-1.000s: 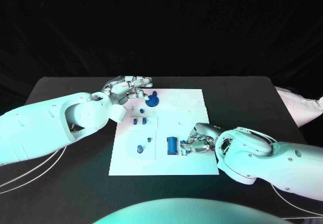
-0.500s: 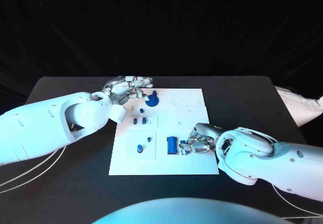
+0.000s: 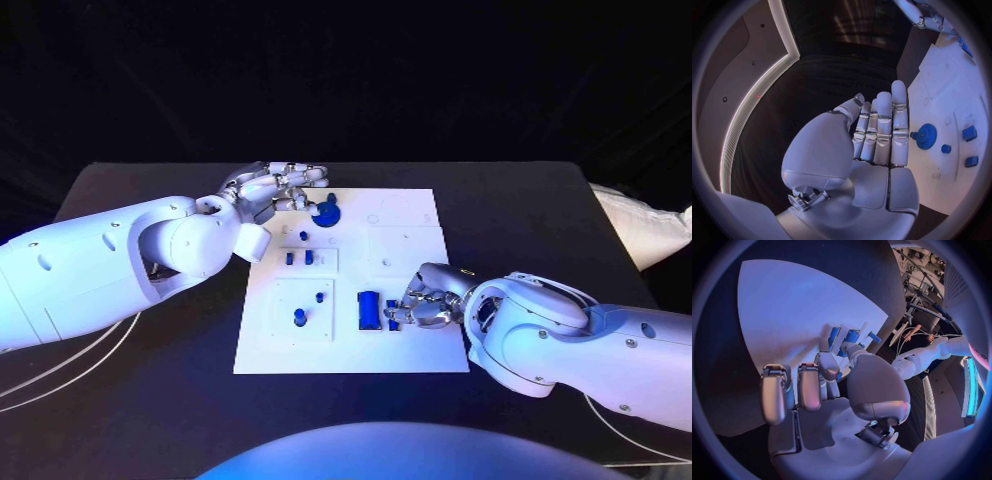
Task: Assemble the parts on the task board
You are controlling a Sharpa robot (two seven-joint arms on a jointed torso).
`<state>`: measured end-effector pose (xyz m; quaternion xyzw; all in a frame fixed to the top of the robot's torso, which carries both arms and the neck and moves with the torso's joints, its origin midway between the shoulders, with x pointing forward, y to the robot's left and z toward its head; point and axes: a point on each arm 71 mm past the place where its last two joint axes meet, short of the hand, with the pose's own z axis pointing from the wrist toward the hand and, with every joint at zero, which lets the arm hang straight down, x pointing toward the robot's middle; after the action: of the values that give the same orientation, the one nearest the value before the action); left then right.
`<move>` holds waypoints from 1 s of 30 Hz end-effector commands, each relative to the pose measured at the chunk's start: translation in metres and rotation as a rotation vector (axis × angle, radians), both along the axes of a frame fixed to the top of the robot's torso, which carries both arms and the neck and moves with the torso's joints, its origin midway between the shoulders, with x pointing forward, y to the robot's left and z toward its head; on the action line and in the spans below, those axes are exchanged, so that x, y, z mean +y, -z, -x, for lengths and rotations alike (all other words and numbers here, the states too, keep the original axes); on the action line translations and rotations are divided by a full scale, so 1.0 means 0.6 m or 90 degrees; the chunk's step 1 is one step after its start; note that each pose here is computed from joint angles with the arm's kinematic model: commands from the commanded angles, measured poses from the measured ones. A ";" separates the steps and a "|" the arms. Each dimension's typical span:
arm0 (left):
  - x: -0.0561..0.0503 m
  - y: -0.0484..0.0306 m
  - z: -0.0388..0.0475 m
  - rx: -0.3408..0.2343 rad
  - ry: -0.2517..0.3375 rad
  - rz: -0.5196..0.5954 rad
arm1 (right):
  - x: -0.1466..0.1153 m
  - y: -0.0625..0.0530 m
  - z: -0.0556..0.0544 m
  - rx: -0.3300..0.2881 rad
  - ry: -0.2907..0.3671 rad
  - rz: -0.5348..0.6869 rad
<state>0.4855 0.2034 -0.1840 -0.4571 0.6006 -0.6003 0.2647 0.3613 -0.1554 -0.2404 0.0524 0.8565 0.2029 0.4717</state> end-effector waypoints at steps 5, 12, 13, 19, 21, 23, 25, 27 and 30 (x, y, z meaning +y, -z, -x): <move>-0.003 -0.002 0.002 -0.004 0.014 0.004 | -0.003 0.000 0.003 0.000 -0.016 0.009; -0.002 -0.002 0.001 -0.005 0.011 0.004 | -0.008 0.001 0.001 -0.001 -0.030 0.006; -0.002 -0.002 0.001 -0.006 0.011 0.004 | -0.008 0.001 0.000 -0.003 -0.030 0.003; -0.001 -0.002 0.000 -0.008 0.007 0.004 | -0.022 -0.004 -0.012 -0.025 -0.005 -0.064; 0.001 -0.001 -0.002 -0.009 0.002 0.003 | -0.041 -0.008 -0.022 -0.004 0.028 -0.124; 0.004 -0.001 -0.003 -0.011 -0.004 0.002 | -0.058 -0.014 -0.035 0.020 0.056 -0.188; 0.007 0.000 -0.006 -0.014 -0.012 0.001 | -0.073 -0.025 -0.050 0.038 0.075 -0.257; 0.009 0.002 -0.008 -0.017 -0.018 0.000 | -0.084 -0.037 -0.061 0.047 0.087 -0.313; 0.013 0.010 -0.011 -0.018 -0.029 -0.001 | -0.100 -0.056 -0.082 0.049 0.107 -0.405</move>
<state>0.4914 0.2111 -0.1901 -0.4641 0.5965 -0.5932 0.2774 0.4072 -0.2183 -0.2136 0.1999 0.8072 0.3151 0.4575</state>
